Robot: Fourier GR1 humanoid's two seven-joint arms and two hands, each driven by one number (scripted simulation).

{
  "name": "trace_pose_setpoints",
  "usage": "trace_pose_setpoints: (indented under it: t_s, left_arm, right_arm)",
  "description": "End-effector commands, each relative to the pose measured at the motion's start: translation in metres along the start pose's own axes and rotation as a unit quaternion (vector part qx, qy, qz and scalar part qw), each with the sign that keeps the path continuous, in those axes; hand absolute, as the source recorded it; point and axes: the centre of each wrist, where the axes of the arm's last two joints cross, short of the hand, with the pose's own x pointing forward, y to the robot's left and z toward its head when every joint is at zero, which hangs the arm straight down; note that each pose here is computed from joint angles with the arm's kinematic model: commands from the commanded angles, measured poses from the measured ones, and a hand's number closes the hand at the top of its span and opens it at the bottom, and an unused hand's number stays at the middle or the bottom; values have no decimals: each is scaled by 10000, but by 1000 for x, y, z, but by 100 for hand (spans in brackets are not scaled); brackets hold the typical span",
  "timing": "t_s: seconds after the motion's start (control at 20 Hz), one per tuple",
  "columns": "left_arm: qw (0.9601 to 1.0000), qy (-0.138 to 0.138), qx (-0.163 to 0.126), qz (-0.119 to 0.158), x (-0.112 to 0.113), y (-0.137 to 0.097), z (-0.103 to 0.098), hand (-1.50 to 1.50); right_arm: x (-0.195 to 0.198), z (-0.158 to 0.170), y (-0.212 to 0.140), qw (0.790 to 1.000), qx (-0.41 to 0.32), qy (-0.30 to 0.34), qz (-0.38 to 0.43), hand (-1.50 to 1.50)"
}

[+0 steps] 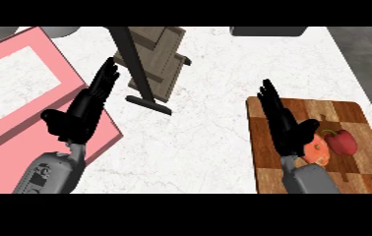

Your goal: Pick the squash from the cutting board and place it in the tiered basket

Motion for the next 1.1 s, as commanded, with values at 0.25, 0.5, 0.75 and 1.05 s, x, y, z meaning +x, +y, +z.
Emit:
trace_pose_setpoints:
  t_s: [0.25, 0.5, 0.75, 1.05]
  left_arm:
    - [9922, 1114, 369, 414, -34, 17, 21, 0]
    - [9891, 1267, -7, 746, -26, -9, 21, 0]
    - [9872, 1378, -86, 799, -33, -11, 17, 0]
    - [9876, 1382, 37, 738, -25, 8, 10, 0]
  right_arm:
    - [71, 29, -104, 9507, 1074, -2888, 353, 150]
    - [20, 79, -203, 9388, -2080, -2738, 189, -150]
    - [14, 126, -219, 9439, -744, -2856, 1480, -150]
    - [46, 176, -220, 9182, -822, -2047, 3291, -150]
